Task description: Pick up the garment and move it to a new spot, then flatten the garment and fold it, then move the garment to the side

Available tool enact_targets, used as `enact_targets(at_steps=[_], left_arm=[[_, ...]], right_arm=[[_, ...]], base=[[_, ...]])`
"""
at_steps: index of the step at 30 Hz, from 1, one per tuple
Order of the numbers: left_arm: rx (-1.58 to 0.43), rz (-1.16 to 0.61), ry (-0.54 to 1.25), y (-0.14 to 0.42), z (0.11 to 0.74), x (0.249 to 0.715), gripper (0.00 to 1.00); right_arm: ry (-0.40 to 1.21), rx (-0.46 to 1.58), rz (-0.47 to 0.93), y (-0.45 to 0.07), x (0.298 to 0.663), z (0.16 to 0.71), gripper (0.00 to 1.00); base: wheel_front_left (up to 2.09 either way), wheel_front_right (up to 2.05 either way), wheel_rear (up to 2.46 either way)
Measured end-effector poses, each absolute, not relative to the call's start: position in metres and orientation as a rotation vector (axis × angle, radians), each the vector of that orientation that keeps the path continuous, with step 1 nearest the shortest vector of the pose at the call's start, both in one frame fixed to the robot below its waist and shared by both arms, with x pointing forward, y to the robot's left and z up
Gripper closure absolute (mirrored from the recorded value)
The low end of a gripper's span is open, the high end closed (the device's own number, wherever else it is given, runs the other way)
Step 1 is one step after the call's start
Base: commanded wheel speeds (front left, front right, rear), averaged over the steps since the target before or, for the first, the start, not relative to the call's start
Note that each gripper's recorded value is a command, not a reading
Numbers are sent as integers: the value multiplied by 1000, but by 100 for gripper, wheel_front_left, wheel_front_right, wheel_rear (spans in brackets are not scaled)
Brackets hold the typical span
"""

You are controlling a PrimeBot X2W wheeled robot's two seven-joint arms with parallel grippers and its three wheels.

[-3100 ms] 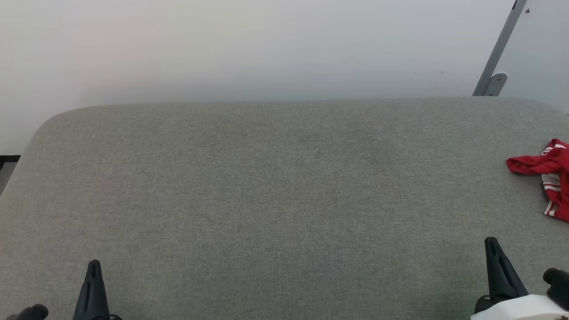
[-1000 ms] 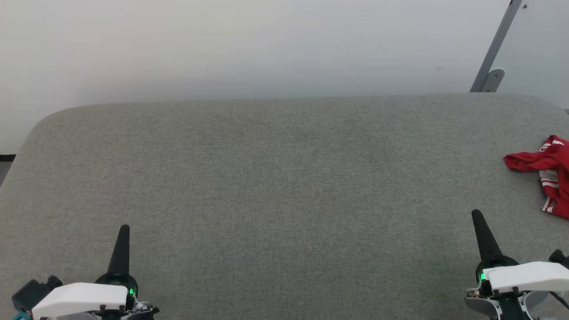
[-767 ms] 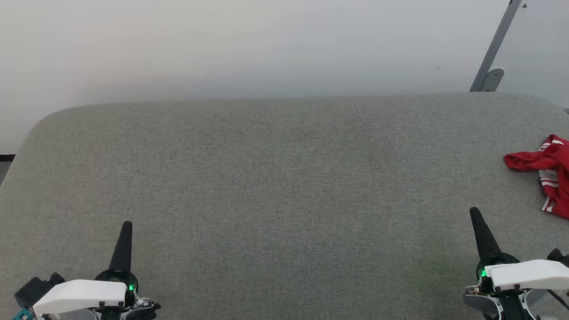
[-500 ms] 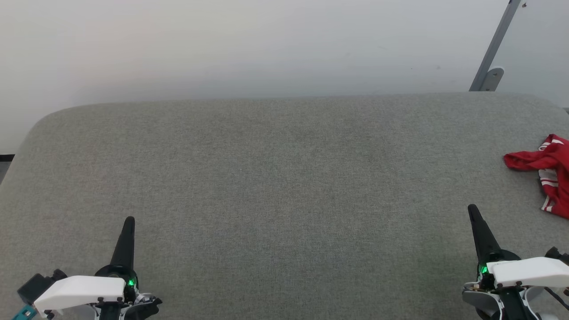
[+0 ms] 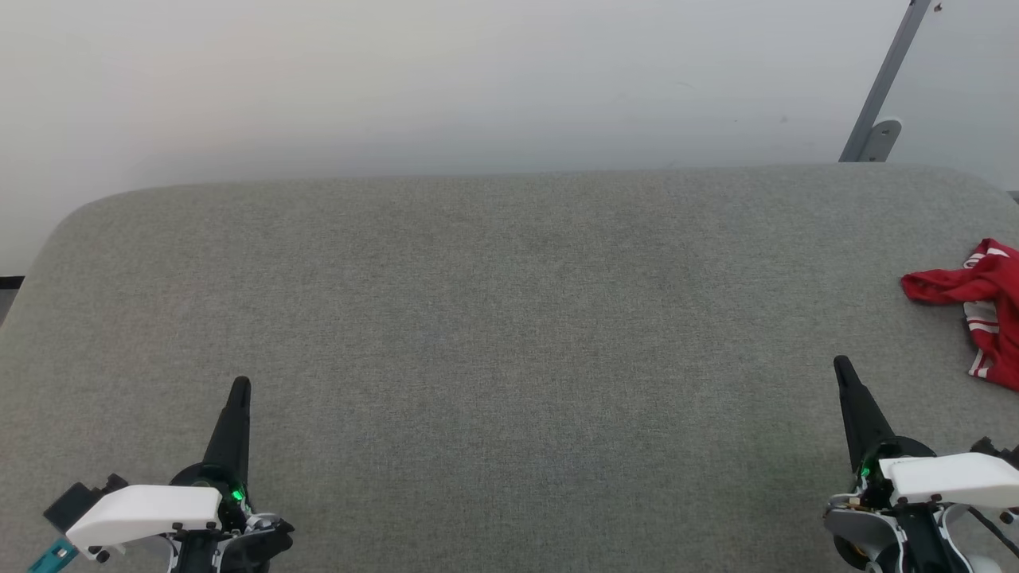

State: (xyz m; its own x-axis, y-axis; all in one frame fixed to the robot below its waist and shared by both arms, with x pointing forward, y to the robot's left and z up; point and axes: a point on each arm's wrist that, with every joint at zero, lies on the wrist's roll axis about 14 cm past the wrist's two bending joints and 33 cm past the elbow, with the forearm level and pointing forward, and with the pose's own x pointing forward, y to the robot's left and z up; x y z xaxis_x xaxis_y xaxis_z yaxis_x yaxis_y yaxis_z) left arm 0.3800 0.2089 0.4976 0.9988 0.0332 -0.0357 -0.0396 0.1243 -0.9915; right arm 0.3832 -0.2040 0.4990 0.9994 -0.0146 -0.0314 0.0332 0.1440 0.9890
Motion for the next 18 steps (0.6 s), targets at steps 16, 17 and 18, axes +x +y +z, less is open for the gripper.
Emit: enact_targets(at_steps=[16, 17, 18], left_arm=[[-1545, 19, 10, 202, 502, 386, 100], [-1555, 16, 10, 201, 503, 386, 100], [-1563, 14, 9, 201, 503, 387, 100]], right_arm=[[8, 1544, -13, -201, 387, 503, 100], [9, 1552, -12, -201, 387, 503, 100], [7, 1557, -11, -201, 387, 504, 100]], base=[[0, 0, 0], [0, 0, 0], [0, 0, 0]])
